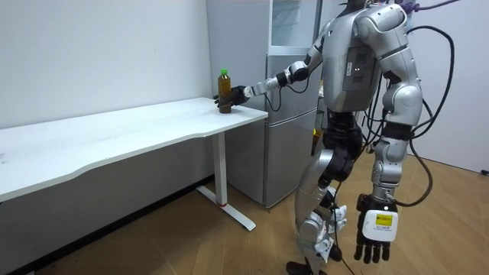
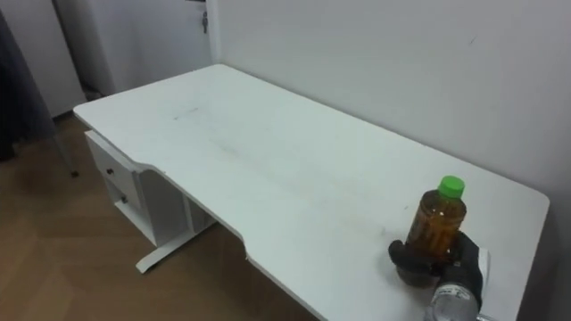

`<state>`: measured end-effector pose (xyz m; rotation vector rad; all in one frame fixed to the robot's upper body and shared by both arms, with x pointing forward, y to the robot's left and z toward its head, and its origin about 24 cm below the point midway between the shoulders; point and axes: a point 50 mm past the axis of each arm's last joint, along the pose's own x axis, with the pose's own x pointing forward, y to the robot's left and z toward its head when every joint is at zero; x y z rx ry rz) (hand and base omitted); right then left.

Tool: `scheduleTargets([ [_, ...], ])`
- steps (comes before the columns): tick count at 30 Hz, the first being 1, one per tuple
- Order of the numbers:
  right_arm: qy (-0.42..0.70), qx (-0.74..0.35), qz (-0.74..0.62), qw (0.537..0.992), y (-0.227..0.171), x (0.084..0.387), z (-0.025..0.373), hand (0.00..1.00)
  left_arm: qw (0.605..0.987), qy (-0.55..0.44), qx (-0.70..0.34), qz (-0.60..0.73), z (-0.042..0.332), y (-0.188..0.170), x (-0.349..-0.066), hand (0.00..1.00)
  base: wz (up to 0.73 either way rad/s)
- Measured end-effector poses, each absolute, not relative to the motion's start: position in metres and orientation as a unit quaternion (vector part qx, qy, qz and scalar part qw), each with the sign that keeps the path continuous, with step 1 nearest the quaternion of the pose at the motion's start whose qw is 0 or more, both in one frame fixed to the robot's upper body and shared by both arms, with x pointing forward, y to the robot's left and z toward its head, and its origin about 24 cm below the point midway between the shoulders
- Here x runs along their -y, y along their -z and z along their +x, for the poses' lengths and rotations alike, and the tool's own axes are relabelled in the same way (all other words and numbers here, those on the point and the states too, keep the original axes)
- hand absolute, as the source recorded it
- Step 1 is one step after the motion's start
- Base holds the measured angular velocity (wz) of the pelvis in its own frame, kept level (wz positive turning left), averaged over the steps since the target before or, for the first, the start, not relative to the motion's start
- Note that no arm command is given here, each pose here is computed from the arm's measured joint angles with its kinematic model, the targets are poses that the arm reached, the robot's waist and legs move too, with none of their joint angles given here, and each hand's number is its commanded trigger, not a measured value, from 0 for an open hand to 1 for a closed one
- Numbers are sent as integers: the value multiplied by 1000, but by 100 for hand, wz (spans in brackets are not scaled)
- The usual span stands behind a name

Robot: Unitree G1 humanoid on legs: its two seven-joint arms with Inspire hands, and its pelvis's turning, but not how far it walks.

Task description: Put the bottle in the upper fridge

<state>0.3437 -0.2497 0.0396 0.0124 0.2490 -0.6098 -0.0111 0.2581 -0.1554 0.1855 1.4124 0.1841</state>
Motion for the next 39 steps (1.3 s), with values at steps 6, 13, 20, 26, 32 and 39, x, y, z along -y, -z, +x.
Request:
scheduleTargets([
  [6,296,-111,7,949,-47,253,348,100,757,-91,-641,81,-7,155,-260,0,0],
  [13,266,-106,16,958,-48,252,350,100,769,-89,-628,82,-2,154,-260,0,-6],
  [20,216,-113,23,970,-46,247,350,100,775,-89,-620,81,-2,154,-261,0,-5],
  [26,118,-59,25,991,-56,221,332,100,772,-108,-622,76,-9,152,-265,0,-29],
  [32,38,3,-14,999,-75,208,311,100,774,-140,-613,69,-12,151,-272,0,-17],
  [39,-31,63,-43,997,-107,198,303,100,770,-155,-616,63,-16,150,-274,0,-22],
])
